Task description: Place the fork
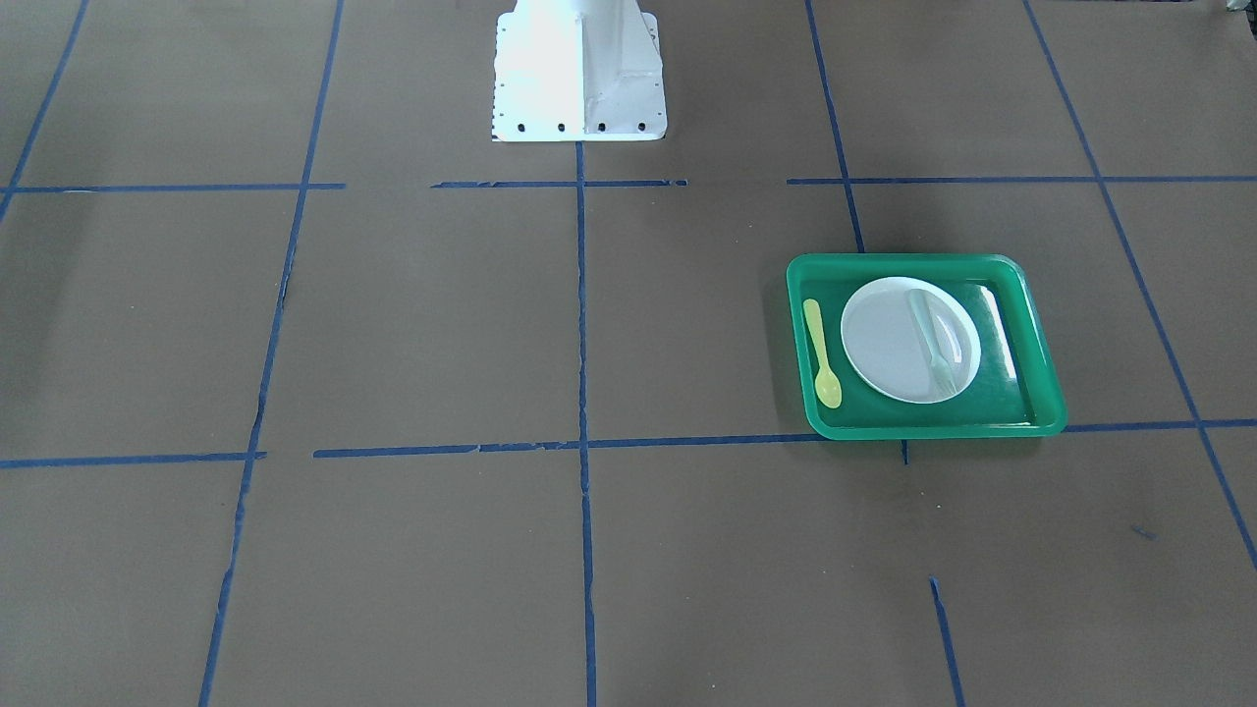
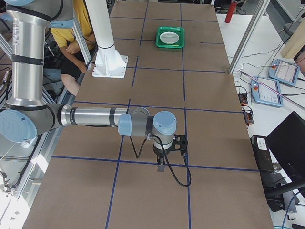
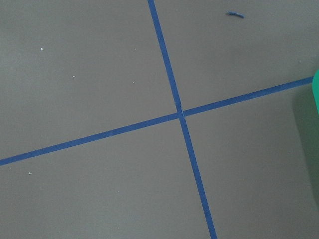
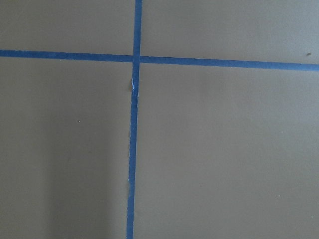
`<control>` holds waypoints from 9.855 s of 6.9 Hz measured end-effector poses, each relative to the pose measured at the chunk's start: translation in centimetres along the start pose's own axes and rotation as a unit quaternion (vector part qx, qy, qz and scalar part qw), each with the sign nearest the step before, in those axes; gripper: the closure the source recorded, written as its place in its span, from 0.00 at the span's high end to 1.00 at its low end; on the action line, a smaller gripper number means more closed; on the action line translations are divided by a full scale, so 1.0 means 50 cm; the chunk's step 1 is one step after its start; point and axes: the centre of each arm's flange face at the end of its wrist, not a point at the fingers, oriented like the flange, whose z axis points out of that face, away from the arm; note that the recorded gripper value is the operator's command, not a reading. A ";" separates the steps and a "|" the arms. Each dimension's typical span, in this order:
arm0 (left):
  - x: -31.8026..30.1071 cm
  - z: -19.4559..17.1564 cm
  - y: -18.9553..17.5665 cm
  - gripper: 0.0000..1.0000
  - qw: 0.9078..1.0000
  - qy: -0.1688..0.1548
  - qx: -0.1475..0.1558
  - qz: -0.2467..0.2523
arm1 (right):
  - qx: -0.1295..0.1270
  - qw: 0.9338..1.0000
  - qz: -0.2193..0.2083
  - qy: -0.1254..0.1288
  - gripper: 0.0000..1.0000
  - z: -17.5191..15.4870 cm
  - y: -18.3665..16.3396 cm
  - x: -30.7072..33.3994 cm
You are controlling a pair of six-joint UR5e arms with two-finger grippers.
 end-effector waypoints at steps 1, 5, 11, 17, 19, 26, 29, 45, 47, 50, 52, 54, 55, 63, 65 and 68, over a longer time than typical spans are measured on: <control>0.001 0.000 0.003 1.00 1.000 0.001 -0.001 0.000 | 0.000 1.000 0.000 0.000 1.00 0.000 0.000 0.000; 0.015 -0.017 0.005 1.00 1.000 -0.002 0.007 0.004 | 0.000 1.000 0.000 0.000 1.00 0.000 0.000 0.000; 0.296 0.075 -0.108 1.00 0.998 0.026 0.030 -0.047 | 0.000 1.000 0.000 0.000 1.00 0.000 0.000 0.000; 0.692 0.311 -0.150 0.99 0.988 0.052 -0.030 -0.141 | 0.000 1.000 0.000 0.000 1.00 0.000 0.000 0.000; 0.730 0.357 -0.159 0.94 0.988 0.049 -0.048 -0.136 | 0.000 1.000 0.000 0.000 1.00 0.000 0.000 0.000; 0.733 0.404 -0.167 0.53 0.988 0.042 -0.064 -0.131 | 0.000 1.000 0.000 0.000 1.00 0.000 0.000 0.000; 0.734 0.413 -0.164 0.00 0.988 0.041 -0.069 -0.130 | 0.000 1.000 0.000 0.000 1.00 0.000 0.000 0.000; 0.532 0.376 -0.179 0.89 0.993 0.036 -0.047 -0.103 | 0.000 1.000 0.000 0.000 1.00 0.000 0.000 0.000; 0.487 0.340 -0.189 0.89 0.994 0.034 -0.030 -0.096 | 0.000 1.000 0.000 0.000 1.00 0.000 0.000 0.000; 0.208 0.190 -0.181 0.90 0.999 -0.001 0.010 -0.030 | 0.000 1.000 0.000 0.000 1.00 0.000 0.000 0.000; 0.038 0.104 -0.135 0.90 0.999 -0.020 0.013 -0.021 | 0.000 1.000 0.000 0.000 1.00 0.000 0.000 0.000; -0.055 0.050 -0.089 0.89 0.999 -0.026 0.001 -0.024 | 0.000 1.000 0.000 0.000 1.00 0.000 0.000 0.000; -0.085 0.028 -0.070 0.89 0.999 -0.026 -0.002 -0.028 | 0.000 1.000 0.000 0.000 1.00 0.000 0.000 0.000; -0.067 -0.013 0.012 1.00 0.999 -0.023 -0.003 -0.032 | 0.000 1.000 0.000 0.000 1.00 0.000 0.000 0.000; -0.062 -0.016 0.017 1.00 0.999 -0.023 0.000 -0.031 | 0.000 1.000 0.000 0.000 1.00 0.000 0.000 0.000; -0.059 -0.017 0.022 1.00 0.999 -0.023 -0.001 -0.029 | 0.000 1.000 0.000 0.000 1.00 0.000 0.000 0.000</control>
